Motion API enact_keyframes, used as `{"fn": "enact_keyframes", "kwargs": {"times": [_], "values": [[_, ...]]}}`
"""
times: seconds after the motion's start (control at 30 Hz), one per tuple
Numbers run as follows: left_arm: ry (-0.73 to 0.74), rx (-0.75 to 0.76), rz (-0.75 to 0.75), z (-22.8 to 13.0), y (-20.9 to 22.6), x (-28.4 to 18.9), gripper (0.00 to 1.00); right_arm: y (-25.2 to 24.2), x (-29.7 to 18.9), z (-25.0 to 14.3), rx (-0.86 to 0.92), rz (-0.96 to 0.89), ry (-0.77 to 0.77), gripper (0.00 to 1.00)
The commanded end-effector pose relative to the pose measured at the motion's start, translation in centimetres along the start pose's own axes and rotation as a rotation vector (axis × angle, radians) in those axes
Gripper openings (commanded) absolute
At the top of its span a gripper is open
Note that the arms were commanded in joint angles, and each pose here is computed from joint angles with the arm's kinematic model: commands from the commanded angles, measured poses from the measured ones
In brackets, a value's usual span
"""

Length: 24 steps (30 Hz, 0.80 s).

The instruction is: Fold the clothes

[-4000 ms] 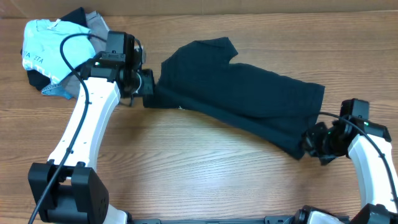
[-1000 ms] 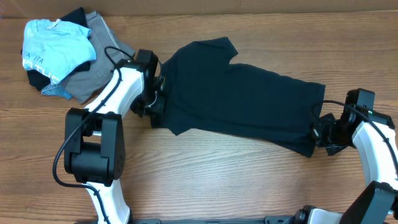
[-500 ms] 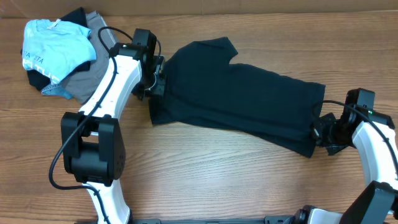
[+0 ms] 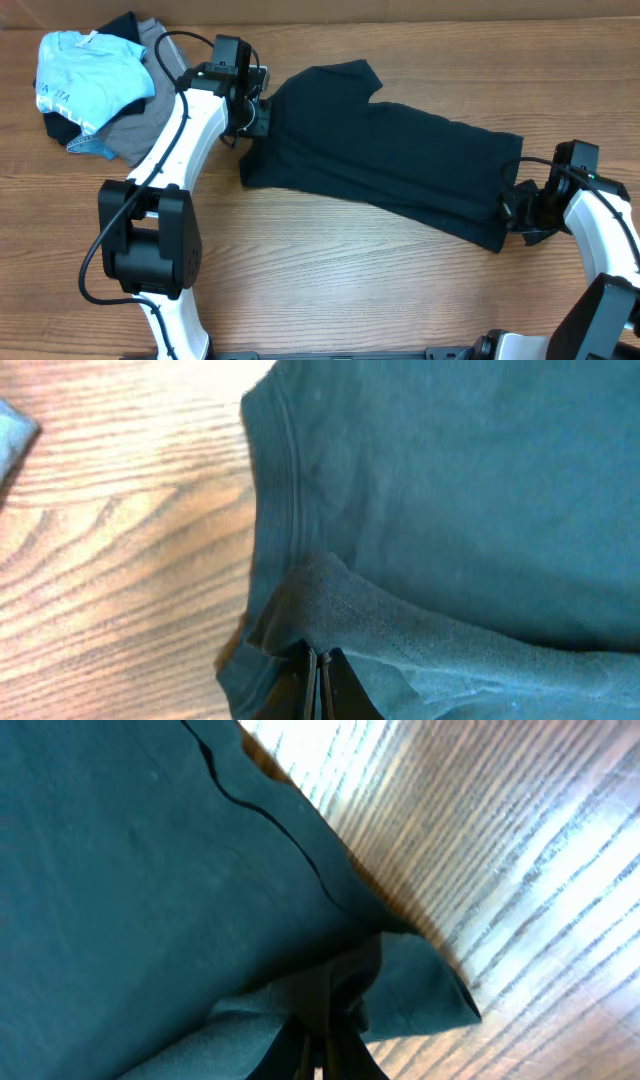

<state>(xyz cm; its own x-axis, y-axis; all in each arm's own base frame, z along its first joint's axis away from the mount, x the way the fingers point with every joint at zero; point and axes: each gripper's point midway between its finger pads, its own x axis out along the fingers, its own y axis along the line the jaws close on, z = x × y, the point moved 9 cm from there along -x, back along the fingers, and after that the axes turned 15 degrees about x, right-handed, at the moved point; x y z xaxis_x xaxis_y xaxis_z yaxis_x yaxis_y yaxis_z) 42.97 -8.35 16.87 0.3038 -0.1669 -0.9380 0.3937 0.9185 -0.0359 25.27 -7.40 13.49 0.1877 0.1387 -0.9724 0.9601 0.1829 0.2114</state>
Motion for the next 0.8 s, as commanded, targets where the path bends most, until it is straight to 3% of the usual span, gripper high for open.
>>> {"fn": "enact_keyframes", "kwargs": {"times": [0.0, 0.03, 0.1, 0.17, 0.2, 0.4, 0.6, 0.63, 0.7, 0.77], "values": [[-0.034, -0.009, -0.008, 0.8, -0.4, -0.2, 0.06, 0.7, -0.4, 0.6, 0.001, 0.019, -0.032, 0.18], [-0.033, -0.009, -0.008, 0.8, -0.4, -0.2, 0.13, 0.7, -0.4, 0.6, 0.001, 0.020, -0.032, 0.33], [-0.014, -0.011, -0.007, 0.5, -0.4, -0.2, 0.48, 0.7, -0.4, 0.6, -0.012, 0.021, -0.033, 0.62], [0.021, -0.017, 0.006, 0.0, -0.2, -0.2, 0.85, 0.7, -0.4, 0.6, -0.033, 0.018, -0.033, 0.66], [0.050, -0.020, 0.023, -0.4, -0.1, -0.2, 0.86, 0.7, -0.4, 0.6, -0.053, 0.018, -0.033, 0.67], [0.268, -0.001, 0.052, -4.2, -0.1, 0.3, 0.81, 0.1, -0.4, 0.6, -0.087, -0.028, -0.045, 0.72], [0.301, 0.000, 0.071, -7.4, -0.1, 4.0, 0.78, -0.9, -0.4, 0.0, -0.074, -0.092, -0.006, 0.73], [0.302, -0.005, 0.071, -7.8, -0.2, 4.5, 0.71, -1.0, -0.4, 0.0, -0.073, -0.098, -0.002, 0.74], [0.311, -0.026, 0.073, -8.6, -0.3, 5.2, 0.49, -1.1, -0.4, -0.1, -0.072, -0.105, 0.002, 0.74], [0.324, -0.045, 0.087, -9.0, -0.2, 5.4, 0.22, -1.1, -0.4, -0.1, -0.072, -0.108, 0.004, 0.74]]}}
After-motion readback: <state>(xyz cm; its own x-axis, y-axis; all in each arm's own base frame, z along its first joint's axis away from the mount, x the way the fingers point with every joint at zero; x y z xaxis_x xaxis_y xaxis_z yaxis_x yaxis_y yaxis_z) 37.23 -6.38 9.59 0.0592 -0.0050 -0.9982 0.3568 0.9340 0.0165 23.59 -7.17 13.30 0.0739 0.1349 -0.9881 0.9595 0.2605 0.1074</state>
